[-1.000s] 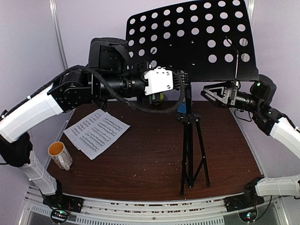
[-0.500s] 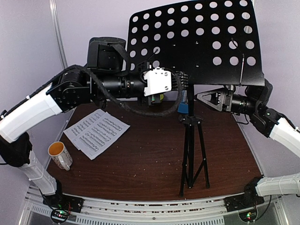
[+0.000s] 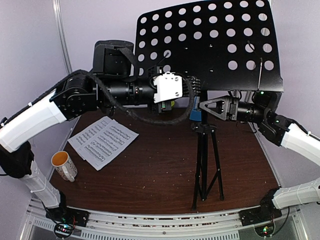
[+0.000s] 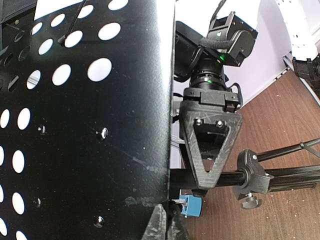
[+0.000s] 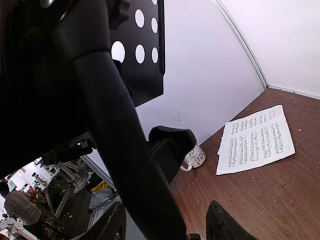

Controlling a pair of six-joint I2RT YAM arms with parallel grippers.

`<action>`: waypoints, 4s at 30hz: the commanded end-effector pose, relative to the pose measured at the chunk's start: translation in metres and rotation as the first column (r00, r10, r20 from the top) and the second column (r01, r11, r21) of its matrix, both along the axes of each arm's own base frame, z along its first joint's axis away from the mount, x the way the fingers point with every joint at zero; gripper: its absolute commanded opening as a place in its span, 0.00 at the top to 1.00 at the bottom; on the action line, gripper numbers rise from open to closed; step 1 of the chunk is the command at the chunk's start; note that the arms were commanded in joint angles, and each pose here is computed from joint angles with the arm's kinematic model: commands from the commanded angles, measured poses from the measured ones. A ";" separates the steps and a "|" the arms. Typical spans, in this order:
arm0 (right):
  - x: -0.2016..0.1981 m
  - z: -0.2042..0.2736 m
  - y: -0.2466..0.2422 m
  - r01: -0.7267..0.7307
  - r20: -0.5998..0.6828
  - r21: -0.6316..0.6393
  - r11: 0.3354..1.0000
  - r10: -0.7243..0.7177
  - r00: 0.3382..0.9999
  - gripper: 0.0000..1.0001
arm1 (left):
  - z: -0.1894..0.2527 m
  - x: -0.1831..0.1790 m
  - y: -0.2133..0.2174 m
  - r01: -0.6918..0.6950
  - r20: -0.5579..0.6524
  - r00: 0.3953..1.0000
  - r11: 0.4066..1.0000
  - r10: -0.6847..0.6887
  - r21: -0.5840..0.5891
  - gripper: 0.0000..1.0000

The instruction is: Set up the instrument practice props

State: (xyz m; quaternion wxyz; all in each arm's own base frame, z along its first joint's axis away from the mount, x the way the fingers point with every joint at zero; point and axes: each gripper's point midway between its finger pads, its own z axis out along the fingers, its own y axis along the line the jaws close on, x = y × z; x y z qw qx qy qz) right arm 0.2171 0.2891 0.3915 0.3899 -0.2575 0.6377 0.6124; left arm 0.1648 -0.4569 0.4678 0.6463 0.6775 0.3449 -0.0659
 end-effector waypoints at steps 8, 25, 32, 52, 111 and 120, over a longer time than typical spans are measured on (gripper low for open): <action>0.003 0.027 0.007 0.030 0.068 0.054 0.998 -0.033 0.997 0.59 | 0.108 -0.021 0.029 0.066 0.090 0.995 0.935 -0.037 -0.349 1.00; 0.010 0.058 0.002 0.074 0.074 0.178 0.981 -0.088 0.993 1.00 | 0.097 -0.009 0.041 -0.016 0.101 0.994 0.945 0.052 -0.327 0.84; 0.022 0.096 -0.011 0.172 0.123 0.275 0.946 -0.212 0.969 1.00 | 0.094 0.004 0.065 -0.150 -0.028 0.988 0.916 0.151 -0.373 0.55; 0.062 0.166 -0.089 0.617 0.160 0.427 0.662 -0.726 0.668 1.00 | -0.052 0.040 0.107 -0.562 -0.560 0.746 0.793 0.361 -0.237 0.25; 0.053 0.176 -0.085 0.878 0.042 0.300 0.372 -0.925 0.378 1.00 | -0.127 0.120 -0.040 -0.495 -0.614 0.716 0.862 0.332 -0.111 0.74; 0.046 0.198 -0.099 0.878 0.071 0.319 0.357 -0.933 0.354 1.00 | -0.158 0.106 -0.036 -0.407 -0.538 0.779 0.912 0.321 -0.045 1.00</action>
